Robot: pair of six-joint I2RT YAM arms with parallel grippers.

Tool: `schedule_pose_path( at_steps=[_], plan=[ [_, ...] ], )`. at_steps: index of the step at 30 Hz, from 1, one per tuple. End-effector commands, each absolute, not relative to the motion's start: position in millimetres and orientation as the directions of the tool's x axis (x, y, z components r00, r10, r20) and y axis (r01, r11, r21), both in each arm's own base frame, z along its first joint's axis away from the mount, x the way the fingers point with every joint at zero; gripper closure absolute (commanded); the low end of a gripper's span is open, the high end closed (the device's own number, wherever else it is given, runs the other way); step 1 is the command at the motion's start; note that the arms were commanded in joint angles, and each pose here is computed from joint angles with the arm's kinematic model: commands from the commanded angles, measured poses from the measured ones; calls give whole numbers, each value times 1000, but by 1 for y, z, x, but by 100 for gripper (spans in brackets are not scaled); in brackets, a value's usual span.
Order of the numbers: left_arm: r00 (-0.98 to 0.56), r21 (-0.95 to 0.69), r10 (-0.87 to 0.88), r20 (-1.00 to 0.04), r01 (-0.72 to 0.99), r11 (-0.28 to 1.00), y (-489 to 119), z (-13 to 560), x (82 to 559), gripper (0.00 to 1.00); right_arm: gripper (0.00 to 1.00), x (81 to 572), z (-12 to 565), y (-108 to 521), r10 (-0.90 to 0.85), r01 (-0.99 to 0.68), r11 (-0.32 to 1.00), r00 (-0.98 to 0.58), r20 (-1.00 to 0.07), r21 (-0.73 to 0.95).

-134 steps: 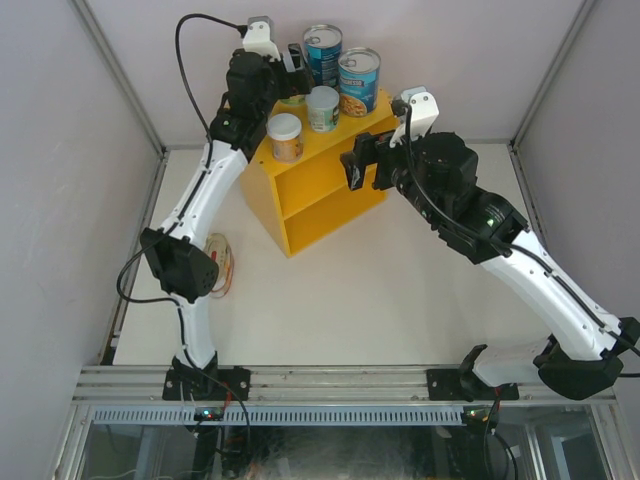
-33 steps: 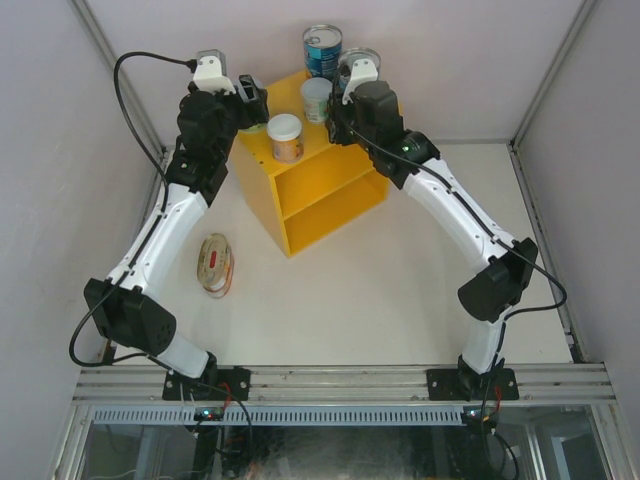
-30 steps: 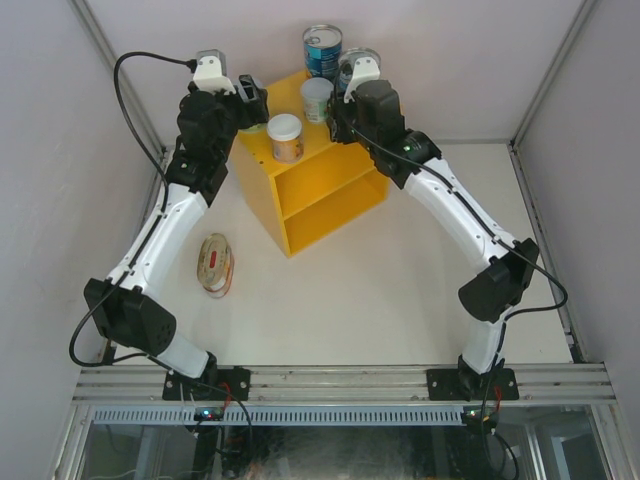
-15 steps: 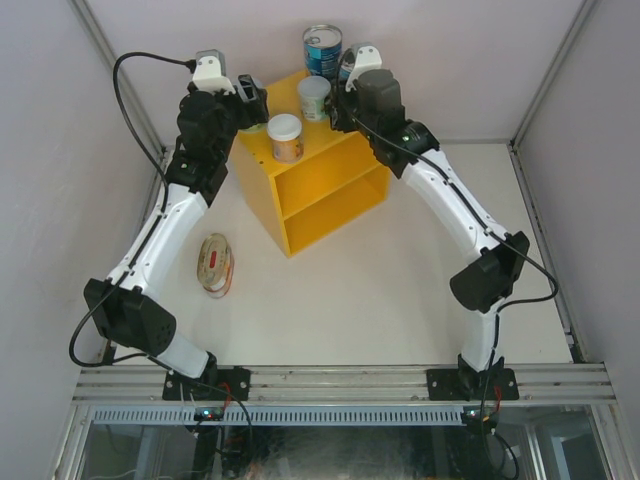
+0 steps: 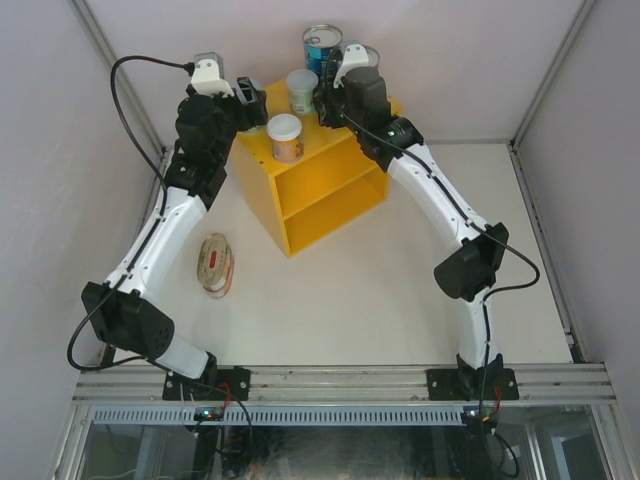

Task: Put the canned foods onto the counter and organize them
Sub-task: Adjust the canned food at the counter.

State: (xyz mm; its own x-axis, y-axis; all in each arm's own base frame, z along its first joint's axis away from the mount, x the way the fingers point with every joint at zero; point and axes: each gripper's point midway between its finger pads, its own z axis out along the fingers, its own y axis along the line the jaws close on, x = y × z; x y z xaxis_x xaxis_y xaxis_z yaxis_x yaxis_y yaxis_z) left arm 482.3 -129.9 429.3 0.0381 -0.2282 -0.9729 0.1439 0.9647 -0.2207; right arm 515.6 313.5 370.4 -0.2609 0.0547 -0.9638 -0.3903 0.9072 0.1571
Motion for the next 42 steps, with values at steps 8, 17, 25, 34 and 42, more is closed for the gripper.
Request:
schedule_pose_path(
  at_steps=[8, 17, 25, 34, 42],
  plan=[
    [-42, -228, -224, -974, 167, 959, -134, 407, 477, 38, 64, 531, 399, 325, 166, -395, 889, -195, -967, 233],
    [-42, -237, -234, -971, 179, 955, -139, 408, 482, 39, 64, 519, 408, 323, 149, -375, 905, -165, -975, 202],
    [-42, -238, -234, -971, 182, 954, -140, 408, 486, 39, 64, 501, 414, 329, 155, -391, 898, -147, -977, 202],
    [-40, -244, -241, -970, 192, 950, -142, 409, 489, 40, 64, 489, 418, 349, 139, -430, 884, -130, -982, 182],
    [-52, -252, -246, -968, 215, 944, -147, 404, 490, 40, 64, 498, 418, 355, 149, -434, 881, -117, -982, 186]
  ],
)
